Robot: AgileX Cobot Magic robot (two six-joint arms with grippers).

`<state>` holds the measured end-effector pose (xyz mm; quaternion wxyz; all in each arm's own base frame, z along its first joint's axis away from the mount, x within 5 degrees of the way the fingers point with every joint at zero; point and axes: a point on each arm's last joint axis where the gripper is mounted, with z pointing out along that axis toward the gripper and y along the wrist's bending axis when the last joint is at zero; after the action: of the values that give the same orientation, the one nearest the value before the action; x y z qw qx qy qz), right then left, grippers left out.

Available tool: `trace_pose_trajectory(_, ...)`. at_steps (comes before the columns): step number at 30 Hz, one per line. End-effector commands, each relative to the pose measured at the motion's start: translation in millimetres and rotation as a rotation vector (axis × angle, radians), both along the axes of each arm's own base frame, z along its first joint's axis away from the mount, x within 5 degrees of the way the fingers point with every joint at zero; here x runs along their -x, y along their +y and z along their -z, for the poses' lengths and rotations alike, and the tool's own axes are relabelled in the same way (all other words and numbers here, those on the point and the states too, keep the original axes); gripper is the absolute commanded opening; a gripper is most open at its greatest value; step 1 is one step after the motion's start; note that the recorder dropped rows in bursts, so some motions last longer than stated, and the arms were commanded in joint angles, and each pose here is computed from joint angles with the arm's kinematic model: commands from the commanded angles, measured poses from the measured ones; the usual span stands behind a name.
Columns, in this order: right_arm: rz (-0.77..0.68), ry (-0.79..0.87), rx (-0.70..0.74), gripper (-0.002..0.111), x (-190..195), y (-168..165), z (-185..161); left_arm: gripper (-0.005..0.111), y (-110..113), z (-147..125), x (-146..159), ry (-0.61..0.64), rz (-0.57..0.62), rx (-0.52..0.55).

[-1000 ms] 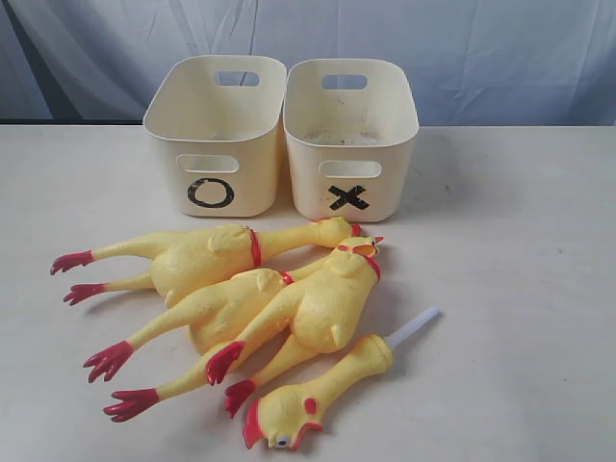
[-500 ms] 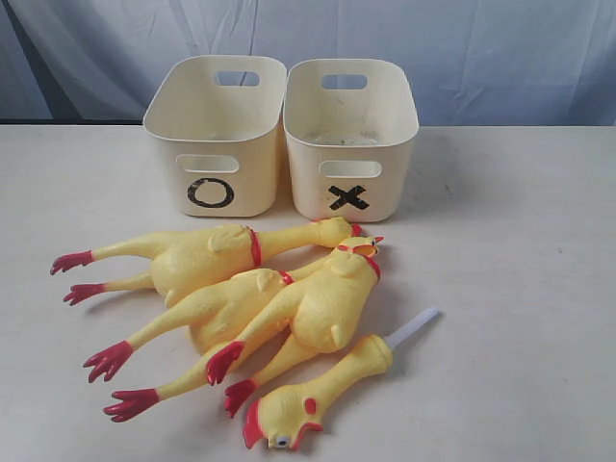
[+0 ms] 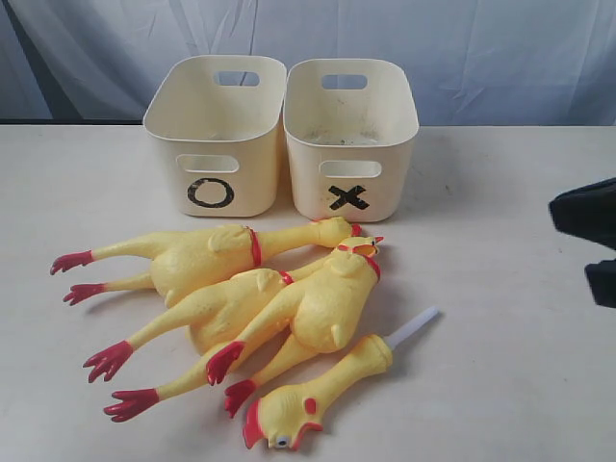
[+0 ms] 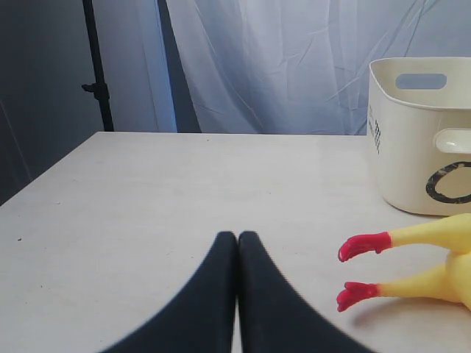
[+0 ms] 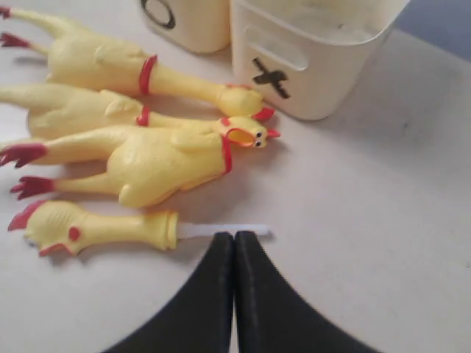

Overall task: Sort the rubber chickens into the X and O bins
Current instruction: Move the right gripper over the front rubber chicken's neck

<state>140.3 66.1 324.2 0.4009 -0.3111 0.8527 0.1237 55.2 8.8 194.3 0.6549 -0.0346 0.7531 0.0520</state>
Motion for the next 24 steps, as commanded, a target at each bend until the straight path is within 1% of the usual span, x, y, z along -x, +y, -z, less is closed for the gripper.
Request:
trace_pose_trajectory(1, -0.141, 0.082, 0.074, 0.0, -13.3, 16.6, 3.7, 0.0, 0.2, 1.6, 0.2, 0.001, -0.005, 0.004)
trace_pose_trajectory(6, -0.305, 0.085, 0.158, 0.0, -24.9, 35.2, 8.9, 0.0, 0.2, 1.6, 0.2, 0.001, -0.005, 0.004)
trace_pose_trajectory(10, -0.441, 0.093, 0.225, 0.0, -24.5, 46.0, 16.7, 0.0, 0.2, 1.6, 0.2, 0.001, -0.005, 0.004)
trace_pose_trajectory(13, -0.583, 0.079, 0.295, 0.0, -20.6, 53.6, 22.5, 0.0, 0.2, 1.6, 0.2, 0.001, -0.005, 0.004)
trace_pose_trajectory(16, -0.703, 0.043, 0.4, 0.0, -17.9, 59.3, 28.0, 0.0, 0.2, 1.6, 0.2, 0.001, -0.005, 0.004)
trace_pose_trajectory(20, -0.772, 0.001, 0.508, 0.0, -19.0, 62.2, 32.6, 0.0, 0.2, 1.6, 0.2, 0.001, -0.005, 0.004)
trace_pose_trajectory(24, -0.782, -0.041, 0.52, 0.0, -22.2, 67.6, 33.8, 0.0, 0.2, 1.6, 0.2, 0.001, -0.005, 0.004)
